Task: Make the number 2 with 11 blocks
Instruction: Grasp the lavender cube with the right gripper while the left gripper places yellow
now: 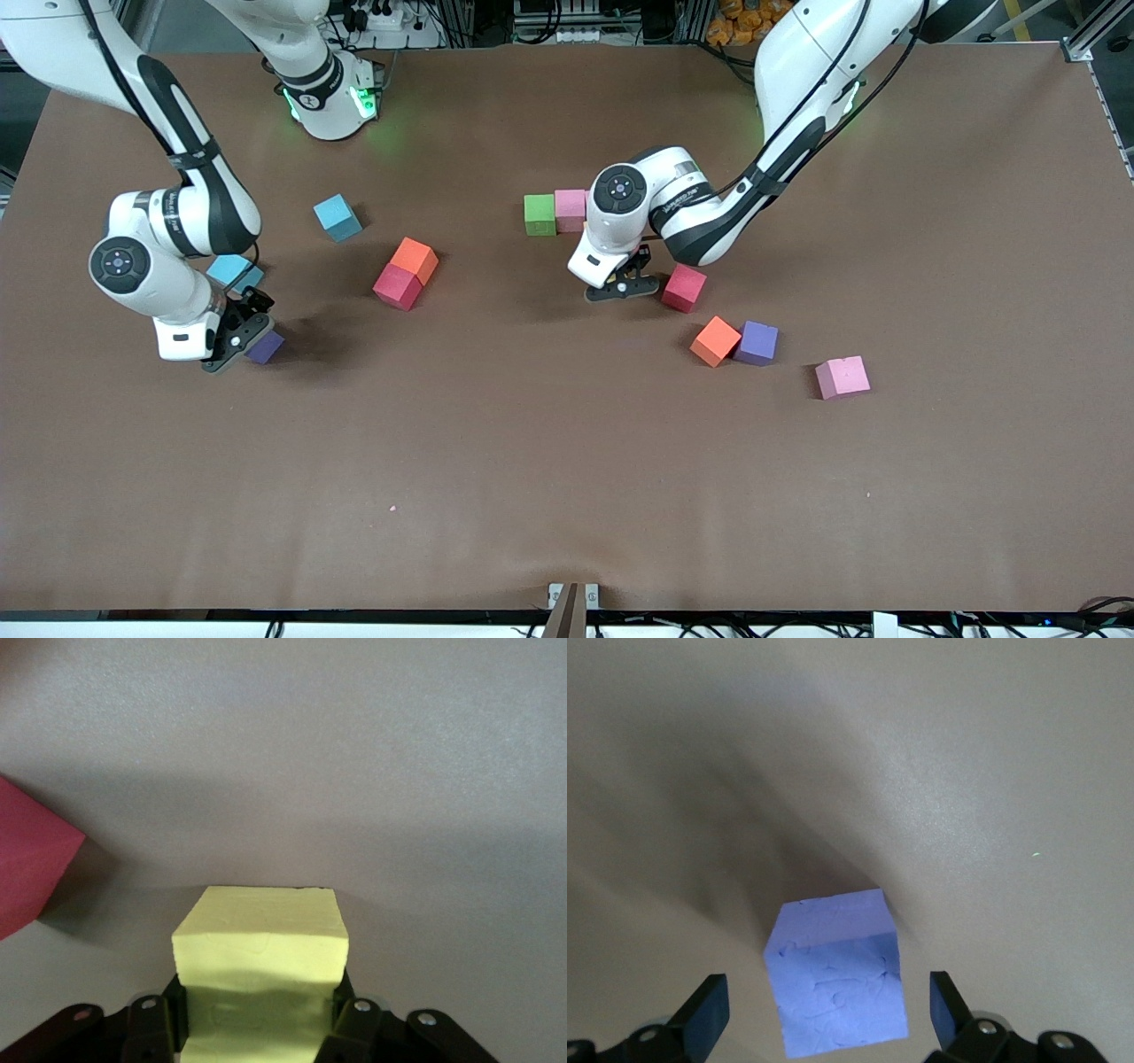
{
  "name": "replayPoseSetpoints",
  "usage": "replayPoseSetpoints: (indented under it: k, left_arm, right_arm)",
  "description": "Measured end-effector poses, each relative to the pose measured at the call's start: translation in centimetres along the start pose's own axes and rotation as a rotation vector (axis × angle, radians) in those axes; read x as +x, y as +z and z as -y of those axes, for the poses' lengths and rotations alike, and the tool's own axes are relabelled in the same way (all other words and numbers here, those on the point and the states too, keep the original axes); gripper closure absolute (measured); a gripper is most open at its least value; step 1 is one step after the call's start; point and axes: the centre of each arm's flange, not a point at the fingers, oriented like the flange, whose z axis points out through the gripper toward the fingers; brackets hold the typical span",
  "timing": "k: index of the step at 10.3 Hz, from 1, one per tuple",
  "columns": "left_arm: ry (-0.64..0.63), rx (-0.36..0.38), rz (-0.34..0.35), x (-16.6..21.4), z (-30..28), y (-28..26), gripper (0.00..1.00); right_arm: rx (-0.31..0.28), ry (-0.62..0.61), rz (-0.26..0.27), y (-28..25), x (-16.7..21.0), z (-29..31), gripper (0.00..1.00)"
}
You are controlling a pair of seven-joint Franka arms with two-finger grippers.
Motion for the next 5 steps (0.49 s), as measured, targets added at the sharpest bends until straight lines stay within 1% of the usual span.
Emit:
replayPoseSetpoints:
  k: [3, 5]
  left_arm:
    - [0.024, -0.002, -0.011, -0.7, -0.4, 0.1, 0.40]
    - [0.041, -0.007, -0.013, -1.5, -0.9, 0.3, 0.40]
  right_arm:
    - [0.025, -0.031, 0.010, 1.5, -0.2, 0.2, 0.00]
    - [0.021, -0.109, -0.004, 2.2, 0.0, 0.0, 0.00]
